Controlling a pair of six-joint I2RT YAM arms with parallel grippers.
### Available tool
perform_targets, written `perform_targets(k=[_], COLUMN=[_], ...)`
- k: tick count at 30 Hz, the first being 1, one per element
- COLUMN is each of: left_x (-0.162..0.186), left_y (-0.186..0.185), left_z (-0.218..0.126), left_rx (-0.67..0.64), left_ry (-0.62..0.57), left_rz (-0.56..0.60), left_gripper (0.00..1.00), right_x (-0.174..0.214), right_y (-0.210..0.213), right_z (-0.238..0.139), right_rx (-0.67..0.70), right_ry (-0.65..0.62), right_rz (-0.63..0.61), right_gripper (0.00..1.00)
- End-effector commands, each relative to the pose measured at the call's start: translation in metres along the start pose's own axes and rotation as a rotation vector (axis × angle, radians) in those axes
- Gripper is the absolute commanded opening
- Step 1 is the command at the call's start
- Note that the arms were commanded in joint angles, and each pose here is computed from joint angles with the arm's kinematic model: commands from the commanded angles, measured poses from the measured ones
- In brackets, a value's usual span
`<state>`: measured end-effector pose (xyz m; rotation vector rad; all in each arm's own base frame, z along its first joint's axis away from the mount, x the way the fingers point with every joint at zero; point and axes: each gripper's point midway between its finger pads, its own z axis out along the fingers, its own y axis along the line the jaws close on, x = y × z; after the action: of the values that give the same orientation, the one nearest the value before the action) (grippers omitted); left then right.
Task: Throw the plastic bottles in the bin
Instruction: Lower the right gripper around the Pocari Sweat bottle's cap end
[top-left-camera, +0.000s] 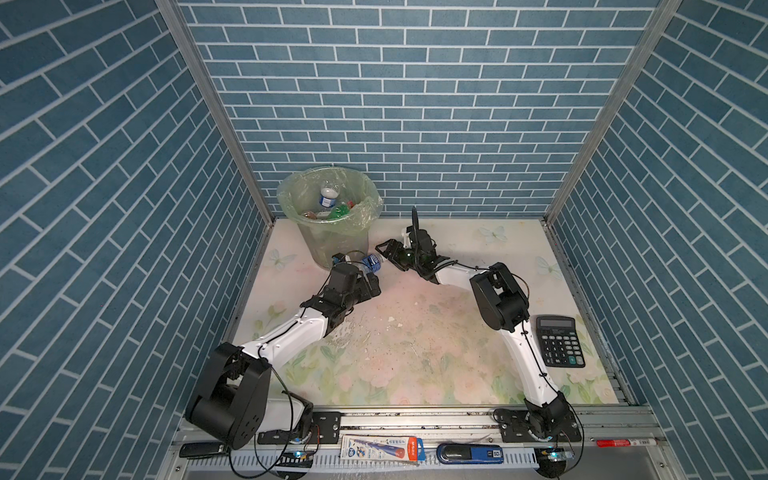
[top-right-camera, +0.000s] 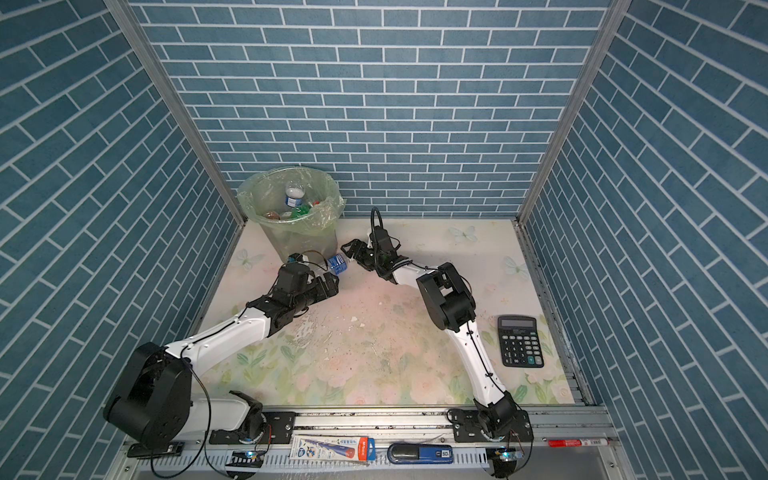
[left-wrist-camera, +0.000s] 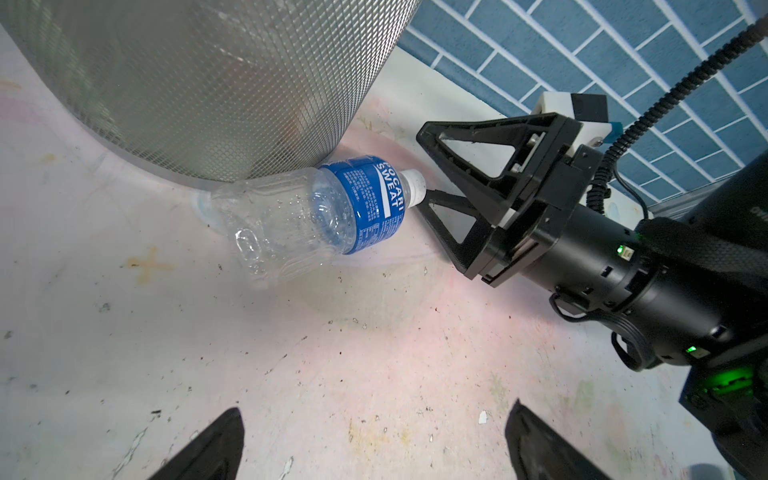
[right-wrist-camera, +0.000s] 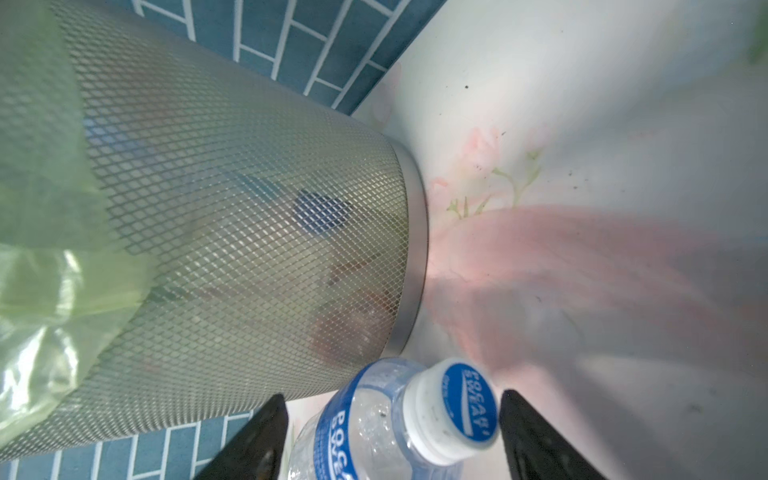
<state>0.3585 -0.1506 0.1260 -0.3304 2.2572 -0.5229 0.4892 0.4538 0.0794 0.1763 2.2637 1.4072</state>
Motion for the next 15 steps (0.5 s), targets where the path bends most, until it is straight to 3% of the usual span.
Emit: perform_targets(k=[1,15], left_x=[-0.004,-0.005], left_y=[0.005,0.005], left_z=[-0.007,-0.009], left_rx=[-0.015,-0.014], left_ry=[-0.023,-0.029], left_rz=[0.005,0.007], left_gripper=[0.99,0.99], right_x=[-0.007,0.006], right_y=[0.003,-0.002], right_z=[0.006,0.018], right_rx=[-0.019,-0.014], right_ry=[-0.05,-0.062], right_rz=[0.079,0.132], right_gripper=[0.78,0.73])
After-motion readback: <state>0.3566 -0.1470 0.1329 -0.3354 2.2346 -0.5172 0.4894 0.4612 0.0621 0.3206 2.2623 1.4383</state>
